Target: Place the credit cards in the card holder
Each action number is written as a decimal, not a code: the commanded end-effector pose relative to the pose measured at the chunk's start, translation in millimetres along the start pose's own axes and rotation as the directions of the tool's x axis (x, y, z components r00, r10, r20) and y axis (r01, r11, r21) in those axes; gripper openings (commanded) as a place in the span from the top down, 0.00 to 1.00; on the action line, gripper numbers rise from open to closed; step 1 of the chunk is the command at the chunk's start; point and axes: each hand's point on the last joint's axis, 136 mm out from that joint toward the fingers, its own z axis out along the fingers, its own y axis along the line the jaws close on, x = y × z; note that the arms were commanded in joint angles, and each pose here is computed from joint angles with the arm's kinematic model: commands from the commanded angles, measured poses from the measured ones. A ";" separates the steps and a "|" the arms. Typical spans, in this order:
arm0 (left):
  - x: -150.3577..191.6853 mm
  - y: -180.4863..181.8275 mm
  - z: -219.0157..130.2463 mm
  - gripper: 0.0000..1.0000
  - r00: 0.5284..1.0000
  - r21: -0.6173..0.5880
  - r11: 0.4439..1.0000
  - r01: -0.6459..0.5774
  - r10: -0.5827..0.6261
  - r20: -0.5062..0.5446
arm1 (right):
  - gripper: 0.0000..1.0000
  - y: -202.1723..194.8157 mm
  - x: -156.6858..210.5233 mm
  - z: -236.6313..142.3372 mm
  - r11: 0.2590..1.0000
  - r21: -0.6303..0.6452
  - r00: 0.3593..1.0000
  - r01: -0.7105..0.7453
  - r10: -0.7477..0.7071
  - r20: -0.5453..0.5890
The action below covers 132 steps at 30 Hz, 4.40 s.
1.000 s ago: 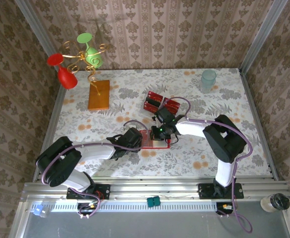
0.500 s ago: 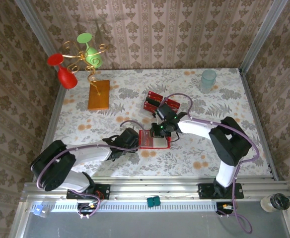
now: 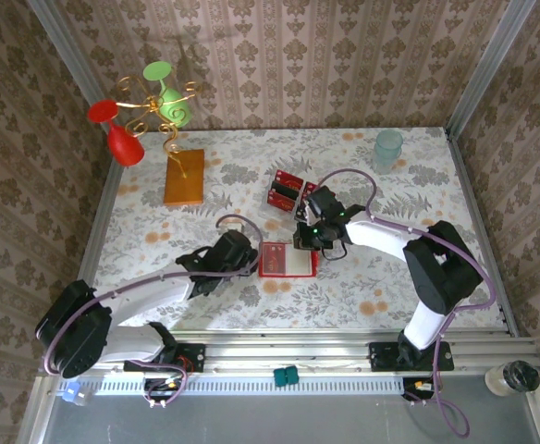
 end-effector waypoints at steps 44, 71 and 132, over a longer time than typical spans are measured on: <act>17.2 -93.9 45.9 0.35 0.982 0.134 0.980 -0.145 0.160 -0.103 | 0.94 -16.9 23.6 34.6 0.999 0.016 0.992 -0.029 0.031 -0.121; 43.5 -80.9 61.1 0.49 0.965 0.069 0.983 -0.172 0.182 -0.190 | 0.86 0.4 5.9 16.5 0.999 -0.032 0.997 -0.035 0.033 -0.070; -3.5 -63.5 8.6 0.40 0.994 0.093 0.991 -0.100 0.103 -0.027 | 0.55 45.6 0.0 -10.2 0.973 -0.204 0.994 -0.104 0.097 -0.046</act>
